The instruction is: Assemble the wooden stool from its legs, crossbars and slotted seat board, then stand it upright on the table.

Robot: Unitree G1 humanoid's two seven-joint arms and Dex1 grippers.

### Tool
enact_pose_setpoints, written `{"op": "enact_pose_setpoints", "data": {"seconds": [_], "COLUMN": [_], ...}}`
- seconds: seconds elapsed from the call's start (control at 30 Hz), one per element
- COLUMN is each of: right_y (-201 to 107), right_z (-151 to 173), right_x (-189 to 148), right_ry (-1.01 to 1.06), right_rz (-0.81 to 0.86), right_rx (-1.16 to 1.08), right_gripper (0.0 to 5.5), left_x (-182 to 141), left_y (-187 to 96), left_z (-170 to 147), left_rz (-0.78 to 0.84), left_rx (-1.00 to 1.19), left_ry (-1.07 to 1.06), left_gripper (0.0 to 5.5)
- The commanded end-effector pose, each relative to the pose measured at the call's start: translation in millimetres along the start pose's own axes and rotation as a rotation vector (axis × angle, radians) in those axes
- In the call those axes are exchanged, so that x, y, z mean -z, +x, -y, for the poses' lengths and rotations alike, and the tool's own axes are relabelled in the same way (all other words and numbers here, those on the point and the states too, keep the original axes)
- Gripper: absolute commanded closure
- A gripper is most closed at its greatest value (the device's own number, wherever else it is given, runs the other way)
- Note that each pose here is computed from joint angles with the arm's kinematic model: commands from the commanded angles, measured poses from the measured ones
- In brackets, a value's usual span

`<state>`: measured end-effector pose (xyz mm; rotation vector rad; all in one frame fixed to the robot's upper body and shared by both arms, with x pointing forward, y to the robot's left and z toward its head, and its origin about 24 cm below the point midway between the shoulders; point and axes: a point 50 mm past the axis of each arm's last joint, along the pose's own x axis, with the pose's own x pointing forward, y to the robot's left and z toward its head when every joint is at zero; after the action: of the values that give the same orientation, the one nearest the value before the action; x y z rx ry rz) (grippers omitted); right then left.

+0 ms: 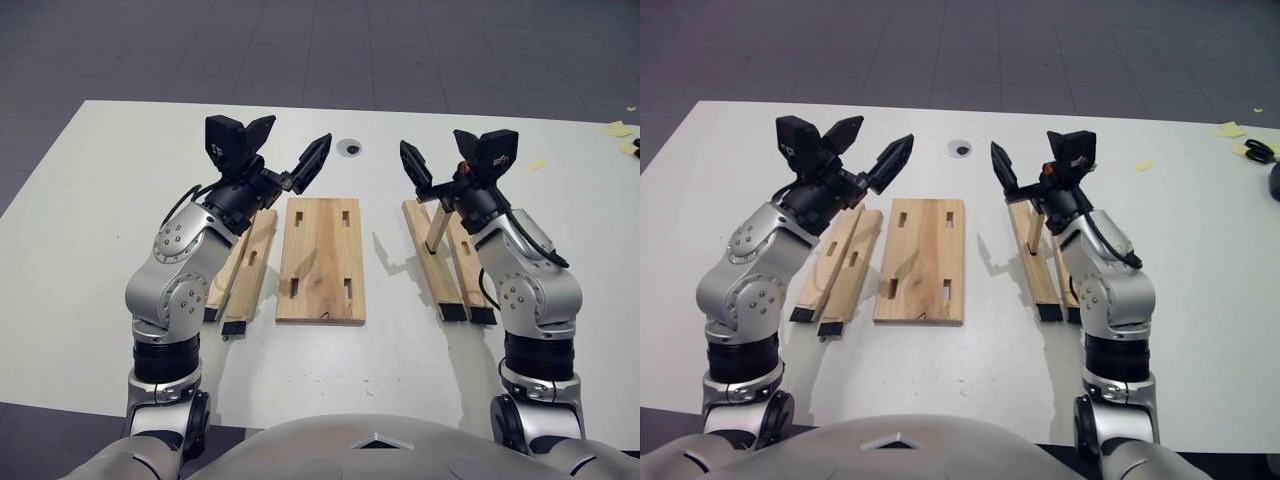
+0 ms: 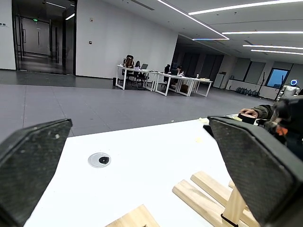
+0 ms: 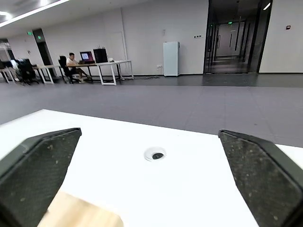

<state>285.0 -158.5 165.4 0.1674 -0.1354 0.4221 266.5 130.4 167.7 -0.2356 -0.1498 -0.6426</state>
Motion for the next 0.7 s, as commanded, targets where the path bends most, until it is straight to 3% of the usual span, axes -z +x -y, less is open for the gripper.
{"op": "enact_pose_setpoints", "data": {"seconds": [0.03,0.13,0.2,0.43,0.57,0.7], "right_y": [15,19,18,-27,-22,-9], "right_z": [-16,-14,-8,28,33,29], "right_x": [-48,-63,-51,62,51,23], "right_ry": [-0.018,-0.066,-0.079,-0.034,-0.048,0.033], "right_rz": [0.157,0.214,0.160,-0.327,-0.260,-0.081], "right_rx": [-0.079,-0.072,-0.049,0.064,0.088,0.072], "right_gripper": [0.11,0.11,0.11,0.11,0.11,0.11], "left_x": [-3,-3,-2,-3,-3,1], "left_y": [3,2,2,0,1,2], "left_z": [-2,-2,-2,-4,-2,2], "left_rz": [0.008,0.010,0.009,0.007,0.009,0.002], "left_rx": [-0.004,-0.008,-0.010,-0.027,-0.012,-0.004], "left_ry": [0.007,0.007,0.005,0.015,0.005,-0.006], "left_gripper": [0.10,0.10,0.10,0.10,0.10,0.10]}}
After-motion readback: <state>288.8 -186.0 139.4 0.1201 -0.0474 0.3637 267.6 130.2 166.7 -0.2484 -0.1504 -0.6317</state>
